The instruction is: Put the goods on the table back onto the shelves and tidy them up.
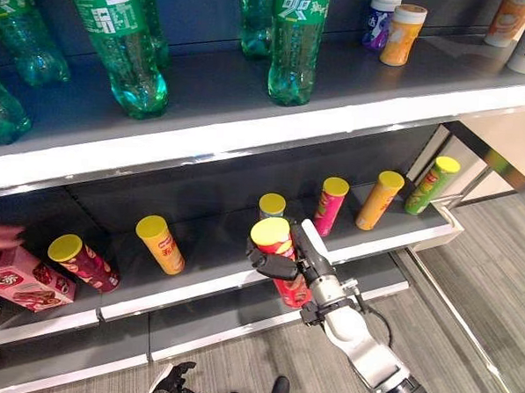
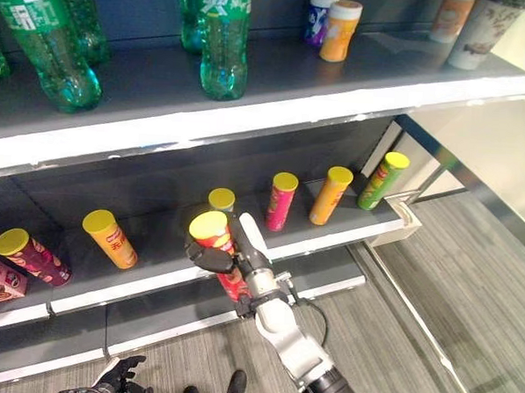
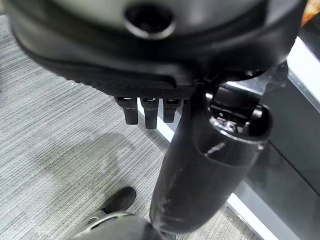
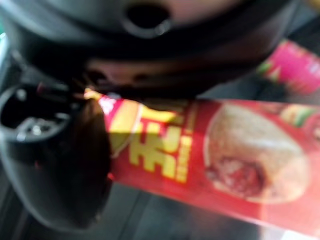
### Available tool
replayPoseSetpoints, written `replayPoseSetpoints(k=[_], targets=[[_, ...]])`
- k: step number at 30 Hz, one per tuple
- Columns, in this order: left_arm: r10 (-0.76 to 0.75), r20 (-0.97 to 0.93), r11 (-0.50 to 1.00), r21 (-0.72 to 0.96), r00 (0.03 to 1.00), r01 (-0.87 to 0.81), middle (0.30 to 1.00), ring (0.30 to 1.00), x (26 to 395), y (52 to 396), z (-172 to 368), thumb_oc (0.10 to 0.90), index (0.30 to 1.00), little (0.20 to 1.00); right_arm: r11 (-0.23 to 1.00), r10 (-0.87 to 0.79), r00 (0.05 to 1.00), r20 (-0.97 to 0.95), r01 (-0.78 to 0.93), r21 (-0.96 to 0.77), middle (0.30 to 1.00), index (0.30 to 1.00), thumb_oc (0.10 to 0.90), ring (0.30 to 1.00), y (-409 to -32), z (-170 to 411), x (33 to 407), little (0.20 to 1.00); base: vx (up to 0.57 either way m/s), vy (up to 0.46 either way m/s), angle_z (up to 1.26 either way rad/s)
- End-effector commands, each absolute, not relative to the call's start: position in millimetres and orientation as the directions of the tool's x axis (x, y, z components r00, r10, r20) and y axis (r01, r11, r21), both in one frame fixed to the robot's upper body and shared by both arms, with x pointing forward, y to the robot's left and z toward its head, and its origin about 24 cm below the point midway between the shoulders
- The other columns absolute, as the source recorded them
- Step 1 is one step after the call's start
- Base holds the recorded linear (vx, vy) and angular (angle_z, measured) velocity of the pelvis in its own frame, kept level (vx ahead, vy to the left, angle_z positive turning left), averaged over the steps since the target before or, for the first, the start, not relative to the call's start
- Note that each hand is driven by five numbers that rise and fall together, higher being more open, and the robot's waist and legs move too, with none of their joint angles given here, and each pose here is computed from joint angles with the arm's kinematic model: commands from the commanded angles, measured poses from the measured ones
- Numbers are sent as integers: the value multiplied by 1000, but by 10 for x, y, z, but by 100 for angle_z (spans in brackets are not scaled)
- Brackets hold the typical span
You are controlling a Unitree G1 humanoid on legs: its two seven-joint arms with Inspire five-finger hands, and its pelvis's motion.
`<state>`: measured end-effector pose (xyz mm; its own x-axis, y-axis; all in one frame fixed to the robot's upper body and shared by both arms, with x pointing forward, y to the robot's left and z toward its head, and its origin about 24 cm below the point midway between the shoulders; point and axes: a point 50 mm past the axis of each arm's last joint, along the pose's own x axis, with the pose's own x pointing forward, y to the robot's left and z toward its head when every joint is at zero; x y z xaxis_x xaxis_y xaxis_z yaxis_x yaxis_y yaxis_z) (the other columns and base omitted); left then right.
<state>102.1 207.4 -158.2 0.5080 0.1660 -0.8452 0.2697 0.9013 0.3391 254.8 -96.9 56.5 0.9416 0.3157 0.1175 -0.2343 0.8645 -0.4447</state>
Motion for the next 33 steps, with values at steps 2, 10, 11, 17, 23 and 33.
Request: replayPoseSetpoints(k=[2,10,11,17,23,33], targets=[[38,-837,889,278,546,364,900,900,1030,1656,-1614,800,900,900,888,419,805,421,-266,-375,300,300,400,300,-670,1167,2459,300,8,-56,-34],[-136,-737,849,258,663,461,900,900,1191,1243,-1476,800,900,900,941,235,781,578,-34,-336,300,300,400,300,-363,1229,2782,300,-55,22,-13],[-151,-731,843,255,665,473,900,900,1191,1230,-1467,800,900,900,945,226,765,603,-24,-325,300,300,400,300,-317,1291,2809,300,-59,38,7],[-169,-740,841,236,651,487,900,900,1138,1217,-1478,800,900,900,945,166,711,683,83,-316,300,300,400,300,-281,1519,2962,300,-14,18,28],[-217,-733,799,246,645,548,900,900,1178,1128,-1469,800,900,900,932,93,601,794,228,-282,300,300,400,300,-326,1795,3065,300,-32,24,20],[-273,-709,755,261,651,601,900,900,1317,1034,-1424,800,900,900,914,7,573,819,329,-238,300,300,400,300,-467,1905,3156,300,-16,-4,13]])
